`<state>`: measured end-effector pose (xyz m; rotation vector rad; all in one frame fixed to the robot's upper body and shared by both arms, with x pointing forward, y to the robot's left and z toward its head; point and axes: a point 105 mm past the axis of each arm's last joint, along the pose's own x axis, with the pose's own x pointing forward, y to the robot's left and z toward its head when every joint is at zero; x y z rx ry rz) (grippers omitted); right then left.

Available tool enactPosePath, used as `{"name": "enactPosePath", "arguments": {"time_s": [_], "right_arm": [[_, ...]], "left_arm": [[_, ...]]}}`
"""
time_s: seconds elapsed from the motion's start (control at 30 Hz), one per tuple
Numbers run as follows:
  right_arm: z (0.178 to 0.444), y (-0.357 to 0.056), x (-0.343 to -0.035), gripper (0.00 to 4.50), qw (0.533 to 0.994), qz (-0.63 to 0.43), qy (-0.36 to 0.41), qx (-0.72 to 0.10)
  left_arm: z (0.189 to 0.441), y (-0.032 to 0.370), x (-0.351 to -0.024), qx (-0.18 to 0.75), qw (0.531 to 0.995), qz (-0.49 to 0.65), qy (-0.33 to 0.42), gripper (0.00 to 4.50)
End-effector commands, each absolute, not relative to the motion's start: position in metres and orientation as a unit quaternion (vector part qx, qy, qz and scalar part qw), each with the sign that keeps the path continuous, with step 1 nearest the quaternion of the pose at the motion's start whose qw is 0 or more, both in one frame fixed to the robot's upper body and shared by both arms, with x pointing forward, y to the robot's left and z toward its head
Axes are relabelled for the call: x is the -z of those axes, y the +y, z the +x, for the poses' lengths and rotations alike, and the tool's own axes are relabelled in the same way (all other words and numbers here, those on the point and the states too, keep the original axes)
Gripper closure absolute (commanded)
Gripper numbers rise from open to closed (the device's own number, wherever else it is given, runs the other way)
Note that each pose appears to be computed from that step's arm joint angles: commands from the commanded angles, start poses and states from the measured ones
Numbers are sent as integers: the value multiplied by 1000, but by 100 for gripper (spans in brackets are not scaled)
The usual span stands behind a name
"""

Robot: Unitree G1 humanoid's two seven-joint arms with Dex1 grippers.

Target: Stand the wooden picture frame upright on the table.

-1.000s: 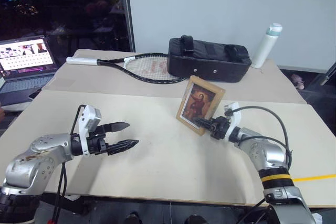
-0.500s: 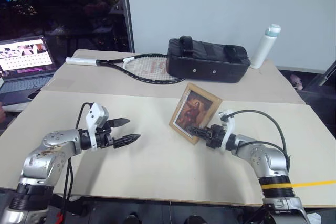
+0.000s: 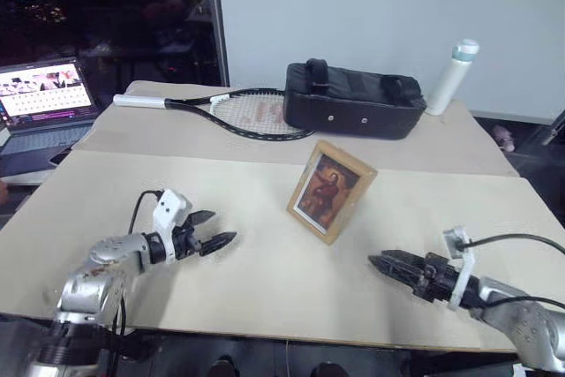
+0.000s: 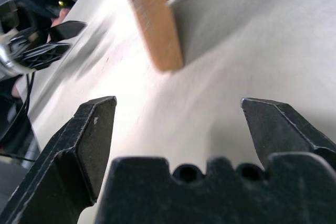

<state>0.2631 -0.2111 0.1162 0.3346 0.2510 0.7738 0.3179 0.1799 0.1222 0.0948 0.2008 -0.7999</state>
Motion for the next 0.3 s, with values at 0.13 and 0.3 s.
{"name": "enactPosePath", "arguments": {"time_s": [0.13,0.3], "right_arm": [[276,-247,-165,4,964,-9,-32,-264],[284,-247,-164,4,970,-26,-43,-239]], "left_arm": [[330,176,-144,353,934,39,43,0],[332,172,-140,370,926,39,65,0]]}}
